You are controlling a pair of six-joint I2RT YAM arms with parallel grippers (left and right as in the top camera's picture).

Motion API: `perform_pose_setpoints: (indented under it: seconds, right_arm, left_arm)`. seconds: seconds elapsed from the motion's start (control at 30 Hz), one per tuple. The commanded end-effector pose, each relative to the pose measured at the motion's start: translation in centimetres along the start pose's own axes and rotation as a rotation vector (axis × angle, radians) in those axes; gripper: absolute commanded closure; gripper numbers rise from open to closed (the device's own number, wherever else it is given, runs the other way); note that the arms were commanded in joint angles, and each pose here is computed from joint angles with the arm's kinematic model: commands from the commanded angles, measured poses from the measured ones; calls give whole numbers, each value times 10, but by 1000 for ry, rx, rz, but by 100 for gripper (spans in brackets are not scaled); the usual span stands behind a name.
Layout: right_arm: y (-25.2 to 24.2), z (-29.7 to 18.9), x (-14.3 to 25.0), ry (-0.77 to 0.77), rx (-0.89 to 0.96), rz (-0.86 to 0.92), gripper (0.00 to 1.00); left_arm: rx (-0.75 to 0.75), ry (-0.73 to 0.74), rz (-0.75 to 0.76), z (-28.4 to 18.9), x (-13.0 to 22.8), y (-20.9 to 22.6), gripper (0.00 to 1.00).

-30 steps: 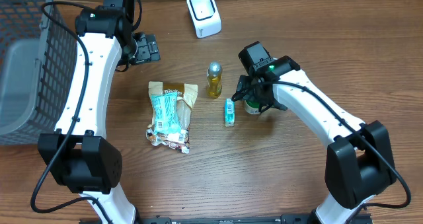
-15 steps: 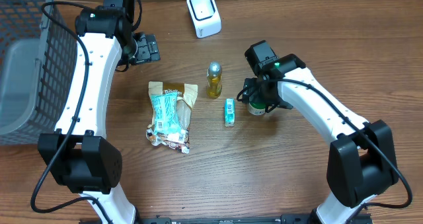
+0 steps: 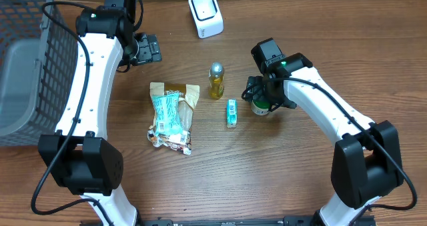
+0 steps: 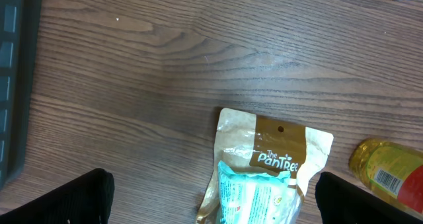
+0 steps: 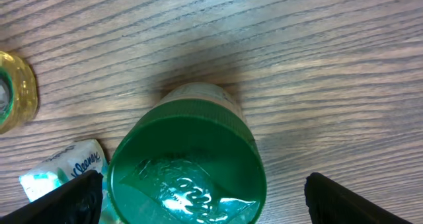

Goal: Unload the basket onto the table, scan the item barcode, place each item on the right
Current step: 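Lower the right gripper around the jar and close on it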

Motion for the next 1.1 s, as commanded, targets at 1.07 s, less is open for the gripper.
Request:
perform_pose_setpoints:
  seconds: [1.07]
  right_arm:
    - [-24, 18, 3, -21, 146, -22, 28]
  left_arm:
    - [4, -21, 3, -5, -4, -2, 0]
Point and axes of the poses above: each gripper's point midway between its finger pads, its own z axis out along the fingers, its own y axis along the line the jaws close on, x = y × z, the point moved 3 cm from there along -z, back along the fingers, and after that the axes turned 13 degrees about -z, right-handed, at the moved point
